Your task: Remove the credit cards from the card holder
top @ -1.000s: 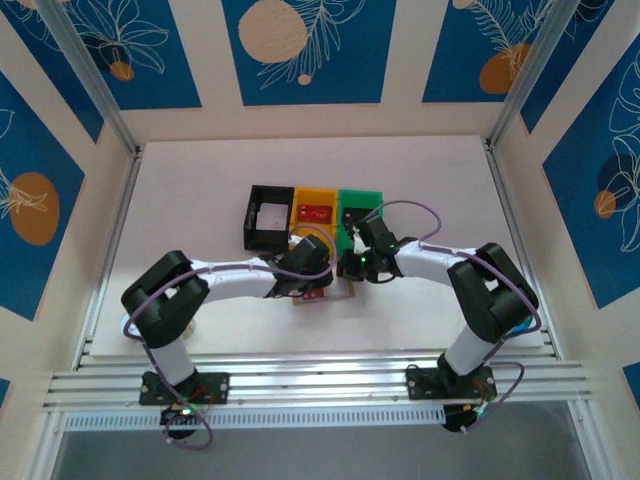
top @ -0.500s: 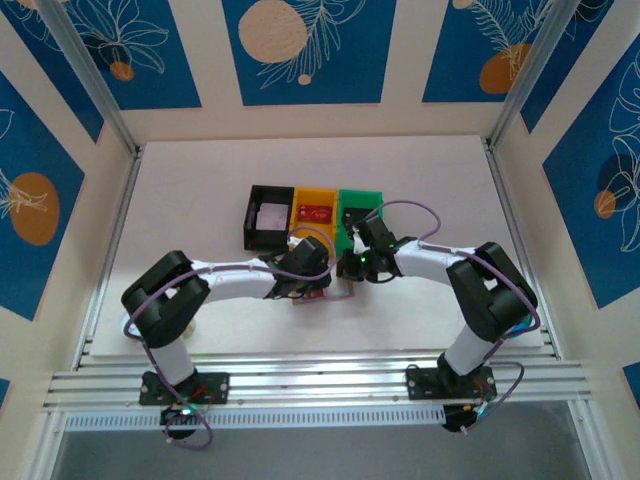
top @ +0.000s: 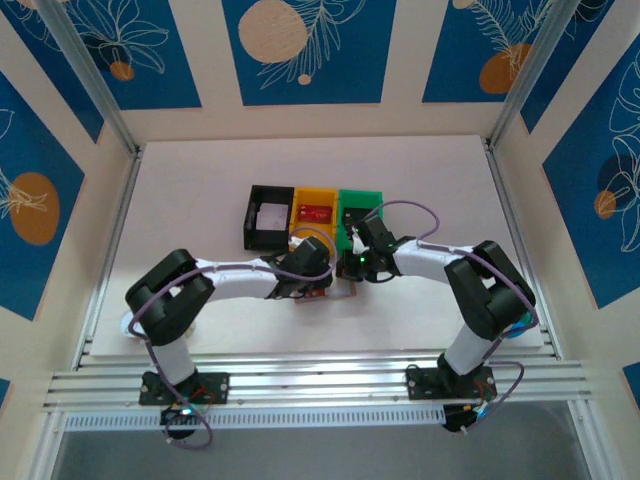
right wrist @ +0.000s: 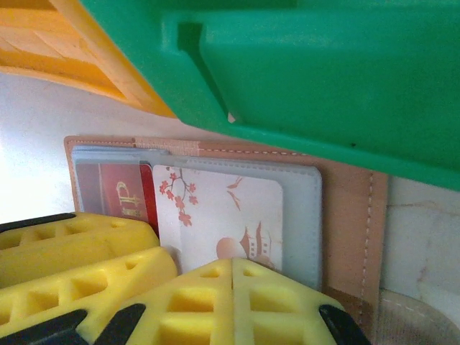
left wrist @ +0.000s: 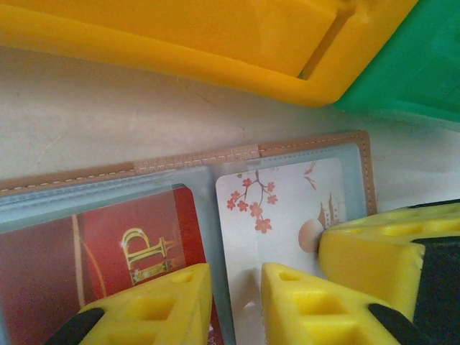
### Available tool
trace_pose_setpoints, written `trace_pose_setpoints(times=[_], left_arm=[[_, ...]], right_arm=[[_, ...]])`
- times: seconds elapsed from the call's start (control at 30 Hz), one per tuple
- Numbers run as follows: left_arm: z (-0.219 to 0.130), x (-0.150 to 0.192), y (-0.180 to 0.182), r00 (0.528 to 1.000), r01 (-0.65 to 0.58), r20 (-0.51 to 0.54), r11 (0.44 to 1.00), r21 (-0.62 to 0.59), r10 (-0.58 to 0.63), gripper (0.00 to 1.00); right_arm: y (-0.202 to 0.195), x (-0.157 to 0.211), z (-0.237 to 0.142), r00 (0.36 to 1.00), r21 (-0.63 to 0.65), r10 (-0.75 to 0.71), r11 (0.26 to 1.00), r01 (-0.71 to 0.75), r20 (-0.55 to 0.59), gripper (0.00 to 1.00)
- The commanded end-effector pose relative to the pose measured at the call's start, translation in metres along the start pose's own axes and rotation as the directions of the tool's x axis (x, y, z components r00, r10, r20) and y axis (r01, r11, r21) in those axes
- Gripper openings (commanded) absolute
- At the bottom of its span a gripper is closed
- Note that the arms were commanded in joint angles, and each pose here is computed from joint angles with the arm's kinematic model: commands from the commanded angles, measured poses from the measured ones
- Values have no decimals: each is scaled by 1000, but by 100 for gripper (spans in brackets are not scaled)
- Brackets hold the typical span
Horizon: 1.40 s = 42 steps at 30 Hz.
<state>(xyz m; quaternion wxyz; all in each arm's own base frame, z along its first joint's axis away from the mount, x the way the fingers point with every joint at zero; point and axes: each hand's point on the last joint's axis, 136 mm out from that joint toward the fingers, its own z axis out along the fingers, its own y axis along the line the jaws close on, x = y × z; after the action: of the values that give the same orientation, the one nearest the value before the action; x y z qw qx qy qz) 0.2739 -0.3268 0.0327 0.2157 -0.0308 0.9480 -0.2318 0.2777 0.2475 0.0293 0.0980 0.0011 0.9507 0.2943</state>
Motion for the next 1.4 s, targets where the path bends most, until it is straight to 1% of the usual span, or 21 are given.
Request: trace_pose_setpoints(times=[0.0,0.27,0.6,0.73,0.97,1.3,1.37], left_arm=[[6,9,4,1000,-9,-22,1000,-20,8,26],[7,9,4,1000,-8,-19,1000,-14,8,26],[6,7,-2,1000,0,-13,1000,13,0,25],[6,6,-3,1000,0,-6,1000,20,1,19],[6,5,-3,1000,15,7,999,33,-15,18],[-4,-4,-12,996,49,68,992,114,-57,13],[-7,-6,-15,995,52,79,990,133,-63,10]], right_arm=[[1,2,2,999,8,16,1000,-15,-33,0],[-5,5,8,998,50,16,999,-13,-58,0],[-5,8,14,996,64,10,998,-5,-83,0],[-5,8,15,996,66,9,998,-3,-88,0],[-3,10,17,995,61,6,998,0,-101,0],[0,12,19,993,51,-2,999,8,-114,0],[1,12,19,993,47,-7,999,12,-116,0]])
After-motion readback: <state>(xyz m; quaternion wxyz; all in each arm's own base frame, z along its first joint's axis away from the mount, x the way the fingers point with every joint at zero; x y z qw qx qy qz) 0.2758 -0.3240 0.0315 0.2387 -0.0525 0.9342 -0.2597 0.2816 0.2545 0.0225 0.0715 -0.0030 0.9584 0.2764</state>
